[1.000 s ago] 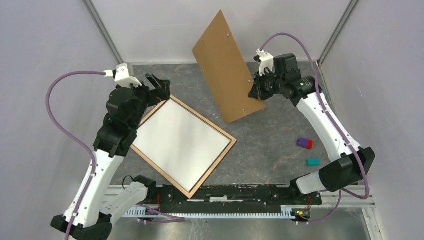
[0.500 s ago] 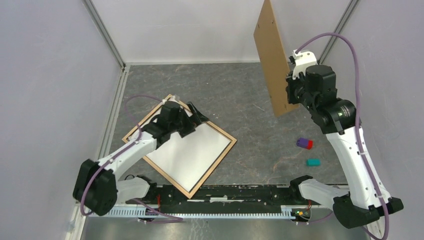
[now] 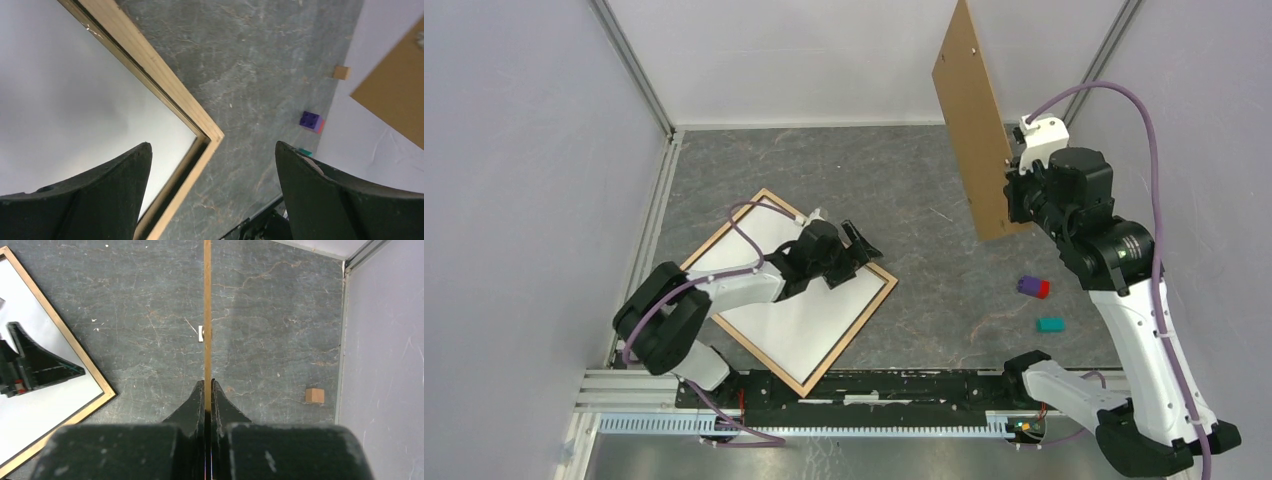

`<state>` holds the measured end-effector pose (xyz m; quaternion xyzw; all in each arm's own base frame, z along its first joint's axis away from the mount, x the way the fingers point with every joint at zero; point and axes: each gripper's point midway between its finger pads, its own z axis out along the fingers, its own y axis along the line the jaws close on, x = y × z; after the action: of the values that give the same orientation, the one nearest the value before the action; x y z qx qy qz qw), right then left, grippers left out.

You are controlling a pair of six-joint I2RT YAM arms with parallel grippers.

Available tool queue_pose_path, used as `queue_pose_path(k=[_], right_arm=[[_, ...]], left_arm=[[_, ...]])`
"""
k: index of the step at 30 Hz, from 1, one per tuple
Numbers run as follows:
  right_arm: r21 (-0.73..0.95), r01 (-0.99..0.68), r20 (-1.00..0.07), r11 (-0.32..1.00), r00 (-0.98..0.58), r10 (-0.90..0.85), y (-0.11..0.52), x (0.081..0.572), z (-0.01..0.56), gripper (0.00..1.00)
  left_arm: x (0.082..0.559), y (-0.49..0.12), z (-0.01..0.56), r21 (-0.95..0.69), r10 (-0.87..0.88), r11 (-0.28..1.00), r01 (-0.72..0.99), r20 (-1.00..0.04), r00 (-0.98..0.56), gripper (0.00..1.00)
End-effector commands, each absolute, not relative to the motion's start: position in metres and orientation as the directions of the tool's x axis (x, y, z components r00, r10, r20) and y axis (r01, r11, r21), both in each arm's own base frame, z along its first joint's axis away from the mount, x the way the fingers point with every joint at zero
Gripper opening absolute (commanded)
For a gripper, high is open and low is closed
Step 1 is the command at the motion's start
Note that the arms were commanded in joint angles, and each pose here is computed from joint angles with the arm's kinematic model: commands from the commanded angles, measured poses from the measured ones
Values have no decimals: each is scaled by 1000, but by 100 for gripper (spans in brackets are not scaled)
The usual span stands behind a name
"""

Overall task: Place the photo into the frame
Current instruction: Move the photo frame to the center of the board, then turn over the photo frame item on the photo frame.

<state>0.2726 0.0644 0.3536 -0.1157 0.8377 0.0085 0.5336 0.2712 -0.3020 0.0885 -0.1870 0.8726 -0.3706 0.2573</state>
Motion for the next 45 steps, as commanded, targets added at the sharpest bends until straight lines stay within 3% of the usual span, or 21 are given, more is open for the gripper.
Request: queue_pose_path(k=[1,16,22,33,45], right_arm=[[-96,-176,-963,980,-233,-136,62,272,403,0],[-114,-198,-958,974,-238,-160,62,266,390,0],[-98,-212,-959,972,-242,-150,65,265,382,0],[-83,-233,-975,969,-184,-128,67,257,405,0],[-43,-281,-984,959,-155,-89,81,261,415,0]], left_arm=[[296,-327,99,-807,-581,575,-134,-287,-762,97],[322,-375,77,-833,-558,532,-150,-211,-803,91],[342,-397,80,-834,-524,544,-96,-248,-815,90],[333,-399,177,-867,-437,472,161,-389,-811,100],[311,-299,318,-777,-409,496,387,-602,-685,100]])
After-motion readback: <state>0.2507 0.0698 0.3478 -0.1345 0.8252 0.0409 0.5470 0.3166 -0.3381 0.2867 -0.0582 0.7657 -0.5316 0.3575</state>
